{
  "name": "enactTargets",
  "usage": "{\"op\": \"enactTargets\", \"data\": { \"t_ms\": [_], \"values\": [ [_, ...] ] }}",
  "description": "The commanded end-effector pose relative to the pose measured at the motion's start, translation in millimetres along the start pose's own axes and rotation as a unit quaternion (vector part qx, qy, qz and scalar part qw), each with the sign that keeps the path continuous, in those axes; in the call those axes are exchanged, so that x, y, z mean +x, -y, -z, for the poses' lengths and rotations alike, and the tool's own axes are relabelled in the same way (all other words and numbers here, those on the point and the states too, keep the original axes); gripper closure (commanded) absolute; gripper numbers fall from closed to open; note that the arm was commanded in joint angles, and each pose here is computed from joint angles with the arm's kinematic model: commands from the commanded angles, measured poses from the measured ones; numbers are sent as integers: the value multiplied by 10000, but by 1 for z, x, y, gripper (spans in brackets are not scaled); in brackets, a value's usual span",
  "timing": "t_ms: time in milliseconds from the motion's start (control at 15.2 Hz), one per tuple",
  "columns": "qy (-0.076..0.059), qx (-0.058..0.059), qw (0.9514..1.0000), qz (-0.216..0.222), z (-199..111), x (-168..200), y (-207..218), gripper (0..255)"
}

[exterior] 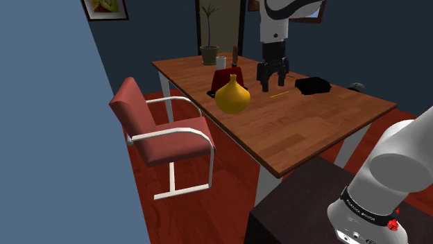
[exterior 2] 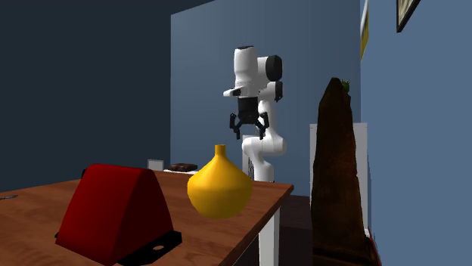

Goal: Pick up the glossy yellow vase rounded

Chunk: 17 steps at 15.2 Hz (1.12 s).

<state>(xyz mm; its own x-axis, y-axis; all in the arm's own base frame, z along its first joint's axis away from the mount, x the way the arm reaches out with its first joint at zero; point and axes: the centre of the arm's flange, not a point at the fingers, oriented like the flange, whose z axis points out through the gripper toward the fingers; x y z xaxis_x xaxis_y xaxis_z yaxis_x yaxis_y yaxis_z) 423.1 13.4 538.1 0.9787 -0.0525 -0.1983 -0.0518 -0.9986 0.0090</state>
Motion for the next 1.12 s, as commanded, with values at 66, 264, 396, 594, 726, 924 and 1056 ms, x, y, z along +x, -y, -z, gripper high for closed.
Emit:
{"op": "enactTargets", "data": {
  "t_ms": [66,264,396,594,726,924,1056],
  "values": [
    [-3,18,10000,-40,9,42,-2,0],
    [-7,37,10000,-80,19,81,-4,0],
    [-9,50,9999,-106,25,106,-6,0],
    [-12,69,9999,-146,35,144,-8,0],
    [-15,82,9998,-173,41,170,-10,0],
    [-18,101,9997,-212,51,208,-13,0],
    [-20,113,9996,-239,57,234,-16,0]
  ]
}}
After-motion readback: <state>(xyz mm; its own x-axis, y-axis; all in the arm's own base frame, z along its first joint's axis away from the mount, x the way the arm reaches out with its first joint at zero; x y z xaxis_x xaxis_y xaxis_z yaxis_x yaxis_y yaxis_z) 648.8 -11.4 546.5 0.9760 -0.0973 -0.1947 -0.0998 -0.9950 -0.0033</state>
